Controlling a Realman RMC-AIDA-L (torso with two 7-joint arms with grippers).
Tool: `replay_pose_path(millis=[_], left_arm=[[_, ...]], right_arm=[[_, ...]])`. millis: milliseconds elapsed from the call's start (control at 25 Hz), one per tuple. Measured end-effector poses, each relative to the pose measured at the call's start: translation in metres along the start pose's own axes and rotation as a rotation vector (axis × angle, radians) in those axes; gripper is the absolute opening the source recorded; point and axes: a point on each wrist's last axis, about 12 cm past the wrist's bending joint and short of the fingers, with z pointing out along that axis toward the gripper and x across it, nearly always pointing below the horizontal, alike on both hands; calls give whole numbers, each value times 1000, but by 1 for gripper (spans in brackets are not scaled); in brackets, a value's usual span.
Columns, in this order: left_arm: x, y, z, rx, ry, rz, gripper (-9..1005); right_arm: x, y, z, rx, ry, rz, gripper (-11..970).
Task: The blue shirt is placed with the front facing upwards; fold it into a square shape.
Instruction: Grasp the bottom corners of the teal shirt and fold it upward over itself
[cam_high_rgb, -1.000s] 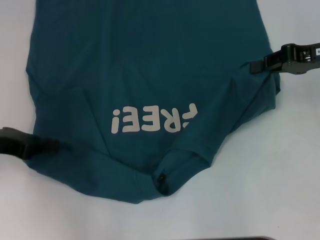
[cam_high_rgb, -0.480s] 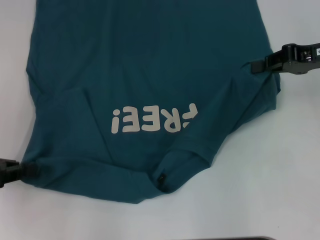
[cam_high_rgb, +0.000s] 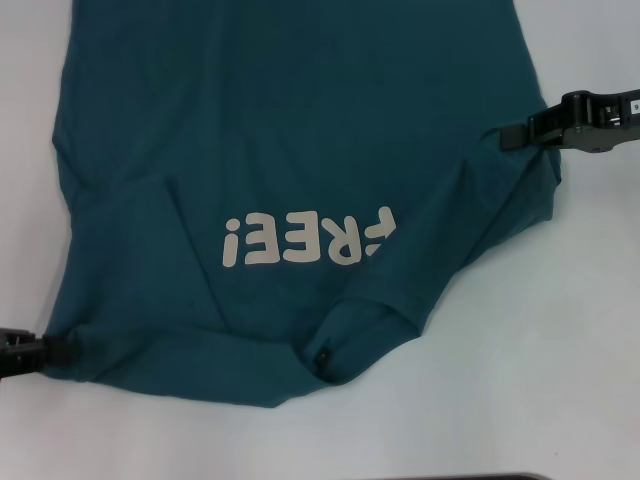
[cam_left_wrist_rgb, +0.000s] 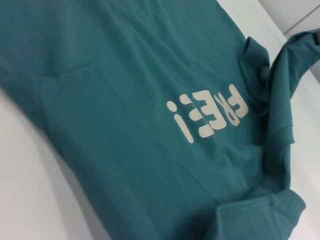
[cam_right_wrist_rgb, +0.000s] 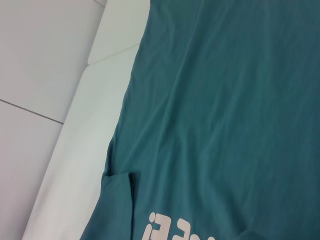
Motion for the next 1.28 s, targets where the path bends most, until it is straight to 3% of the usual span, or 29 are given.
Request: replay_pose_path(millis=[160,360,560,720,1000,1280], left_arm=[[5,1,-7,-14,-25,-16,69],[7,1,-9,-8,-18,-22,295],[-4,1,-25,-8,-154,-71,399],[-27,0,-22,23,-201,-166,395],[-57,-9,13,37,-11,-327,388],[-59,-4,20,-54,53,-421,385]], right_arm=[[-1,1,0,-1,0,-1,19],[-2,1,1,-2,1,-6,19],[-2,2,1,0,4,-8,19],[-2,1,1,0,4,-13,19],[-1,1,1,1,4,-12,19],[-1,1,1,1,4,-14,19]])
